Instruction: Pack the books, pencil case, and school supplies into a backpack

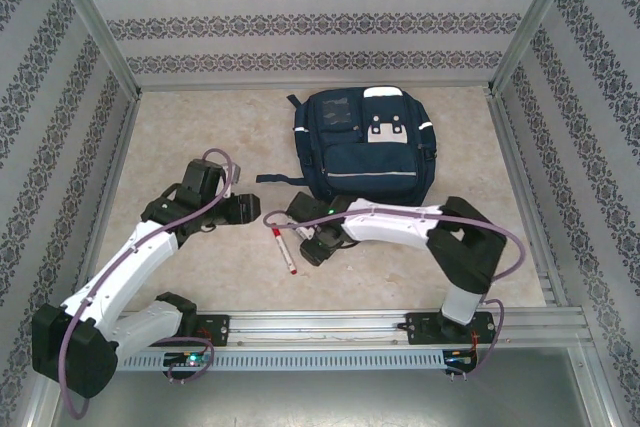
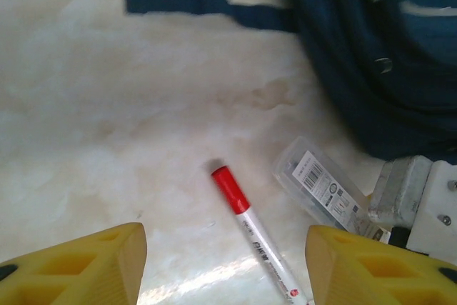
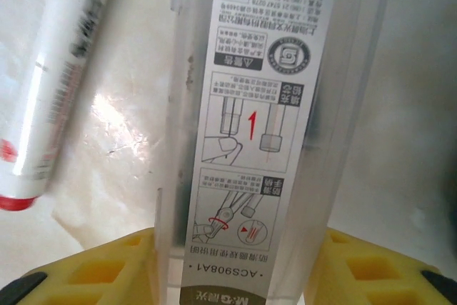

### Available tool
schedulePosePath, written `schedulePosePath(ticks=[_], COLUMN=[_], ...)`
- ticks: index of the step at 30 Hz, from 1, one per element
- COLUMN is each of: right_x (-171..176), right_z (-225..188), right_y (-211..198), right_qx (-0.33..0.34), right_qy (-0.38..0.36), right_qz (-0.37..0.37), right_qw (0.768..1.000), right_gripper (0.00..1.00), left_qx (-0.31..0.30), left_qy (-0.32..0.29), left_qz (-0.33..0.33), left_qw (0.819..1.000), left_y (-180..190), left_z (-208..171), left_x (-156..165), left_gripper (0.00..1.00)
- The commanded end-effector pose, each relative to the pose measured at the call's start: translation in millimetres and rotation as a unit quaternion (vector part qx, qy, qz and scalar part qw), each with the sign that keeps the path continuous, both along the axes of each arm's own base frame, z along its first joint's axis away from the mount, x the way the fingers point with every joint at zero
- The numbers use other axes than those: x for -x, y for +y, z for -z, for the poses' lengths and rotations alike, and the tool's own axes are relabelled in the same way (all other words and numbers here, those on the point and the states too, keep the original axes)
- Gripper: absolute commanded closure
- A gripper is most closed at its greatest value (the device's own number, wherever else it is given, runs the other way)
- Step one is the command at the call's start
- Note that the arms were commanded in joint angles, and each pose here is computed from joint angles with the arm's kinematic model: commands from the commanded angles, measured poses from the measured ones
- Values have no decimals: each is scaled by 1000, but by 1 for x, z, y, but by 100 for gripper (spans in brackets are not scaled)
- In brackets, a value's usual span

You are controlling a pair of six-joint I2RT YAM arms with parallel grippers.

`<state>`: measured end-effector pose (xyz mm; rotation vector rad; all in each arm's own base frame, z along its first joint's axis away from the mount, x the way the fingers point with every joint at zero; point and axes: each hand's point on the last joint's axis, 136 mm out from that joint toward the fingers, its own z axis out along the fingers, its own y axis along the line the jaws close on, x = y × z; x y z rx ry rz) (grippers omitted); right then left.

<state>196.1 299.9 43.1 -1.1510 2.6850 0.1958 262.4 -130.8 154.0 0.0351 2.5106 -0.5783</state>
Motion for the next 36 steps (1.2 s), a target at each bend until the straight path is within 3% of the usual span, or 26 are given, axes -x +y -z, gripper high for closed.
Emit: schedulePosePath(ticks=[1,5,8,14,19,21,23,25,28,33,36], right_x=[-18,-36,-51,-88,-108,-112,-114,-116,-116,-115,-116], right_z=[-35,-71,-90,-117,-122,-120,-117,-113,-107,-105,-105], right_y=[-5,-35,-65,-131,-190,-212,-223,-233,-241,-248,-249], right_qx=[-50,-85,-90,-131,-152,-153,-157,-164,-183,-204,-208], right_qy=[-40,-53,-49,-47,-38,-36,-38,-35,-14,-13,-15], right_qz=[36,86,130,244,340,385,412,438,473,498,502], right_qw=[997,991,986,960,927,910,897,883,862,843,839], right_gripper=[54,54,55,56,57,58,58,58,59,60,60], left_qx=[31,23,21,-28,-56,-79,-117,-151,-170,-211,-265], left_qy=[-112,-195,-213,-280,-286,-281,-273,-267,-253,-238,-246], left_qz=[101,217,308,450,505,558,587,589,578,605,578], left_qw=[988,956,927,847,812,777,753,748,757,730,732], left_y=[-32,-62,-89,-148,-200,-222,-238,-249,-255,-251,-247], left_z=[-50,-75,-74,-61,-43,-31,-16,0,18,46,59], left_x=[-18,-31,-40,-59,-76,-69,-68,-76,-90,-93,-113], left_gripper=[40,43,42,40,38,36,34,32,32,31,27])
